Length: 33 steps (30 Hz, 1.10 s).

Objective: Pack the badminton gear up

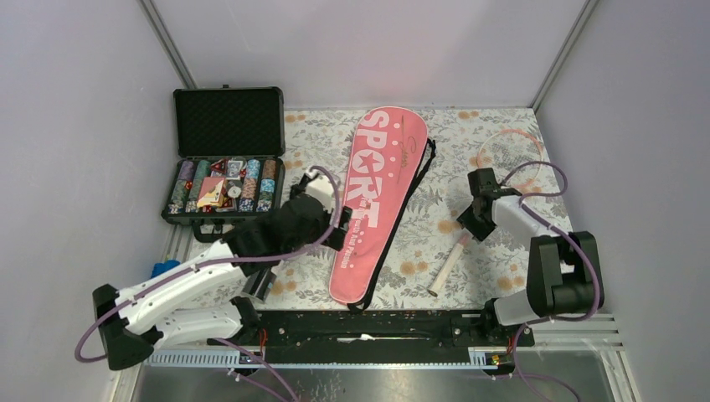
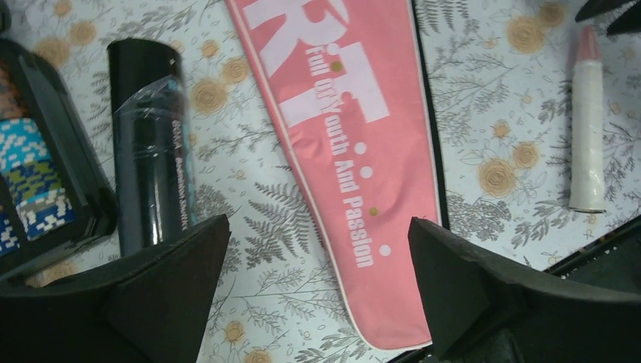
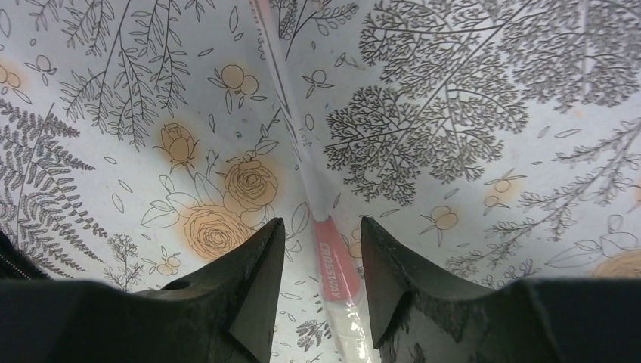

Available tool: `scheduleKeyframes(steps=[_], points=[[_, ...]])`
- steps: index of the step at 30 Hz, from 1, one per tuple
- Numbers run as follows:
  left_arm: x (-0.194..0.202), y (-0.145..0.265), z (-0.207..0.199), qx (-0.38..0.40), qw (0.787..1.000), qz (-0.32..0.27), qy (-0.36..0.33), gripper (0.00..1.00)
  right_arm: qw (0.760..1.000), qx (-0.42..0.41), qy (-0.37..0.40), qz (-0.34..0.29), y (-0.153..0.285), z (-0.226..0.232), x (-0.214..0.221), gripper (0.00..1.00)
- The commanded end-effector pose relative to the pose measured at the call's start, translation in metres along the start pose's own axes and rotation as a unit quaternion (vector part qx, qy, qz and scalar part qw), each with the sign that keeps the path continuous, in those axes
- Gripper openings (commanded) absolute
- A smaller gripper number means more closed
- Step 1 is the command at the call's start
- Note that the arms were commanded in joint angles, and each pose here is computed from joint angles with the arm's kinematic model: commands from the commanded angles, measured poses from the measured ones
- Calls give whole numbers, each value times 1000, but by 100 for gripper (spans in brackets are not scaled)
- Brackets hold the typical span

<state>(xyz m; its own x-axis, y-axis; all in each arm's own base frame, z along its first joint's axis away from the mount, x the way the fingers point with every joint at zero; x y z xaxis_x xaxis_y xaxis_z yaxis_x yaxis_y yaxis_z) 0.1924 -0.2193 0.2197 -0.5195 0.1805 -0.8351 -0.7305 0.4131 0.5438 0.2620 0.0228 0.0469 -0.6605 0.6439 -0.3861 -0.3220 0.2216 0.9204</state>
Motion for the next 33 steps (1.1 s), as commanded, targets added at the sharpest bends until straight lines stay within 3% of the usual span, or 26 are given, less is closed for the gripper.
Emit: scheduleKeyframes(steps=[1, 8, 10, 12, 15, 22, 33], points=[[7, 3, 7, 56, 998, 7, 41, 99, 1000, -26, -11, 11, -2, 18, -6, 49], [2, 9, 31, 30, 995, -24, 89, 99, 998, -23, -26, 44, -12, 19, 9, 44], [3, 12, 27, 40, 995, -15, 91, 97, 998, -33, -26, 47, -11, 20, 11, 32], [10, 13, 17, 73, 994, 2, 85, 94, 998, -47, -26, 45, -8, 21, 12, 14], [14, 13, 11, 87, 993, 11, 85, 92, 995, -83, -19, 54, 1, 28, 16, 4], [11, 20, -26, 108, 990, -12, 87, 88, 984, -170, -19, 57, 41, 34, 24, 2], [8, 5, -140, 151, 988, 17, 6, 94, 959, -274, -45, 52, 98, 49, 52, 2]])
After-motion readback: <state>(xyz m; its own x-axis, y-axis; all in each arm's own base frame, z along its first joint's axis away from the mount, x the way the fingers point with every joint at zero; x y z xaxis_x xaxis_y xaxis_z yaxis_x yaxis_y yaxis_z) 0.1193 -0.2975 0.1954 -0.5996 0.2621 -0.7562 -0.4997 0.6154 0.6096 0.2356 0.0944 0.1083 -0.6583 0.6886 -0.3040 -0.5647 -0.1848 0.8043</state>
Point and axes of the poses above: each gripper's point midway between its finger pads, its own y axis back along the fingers, its own z axis along the line the jaws close on, x = y × z, the point moved 2 cm from there along y, back along the fingers, and after that the axes turned 5 degrees about y, right-handed, at the moved point
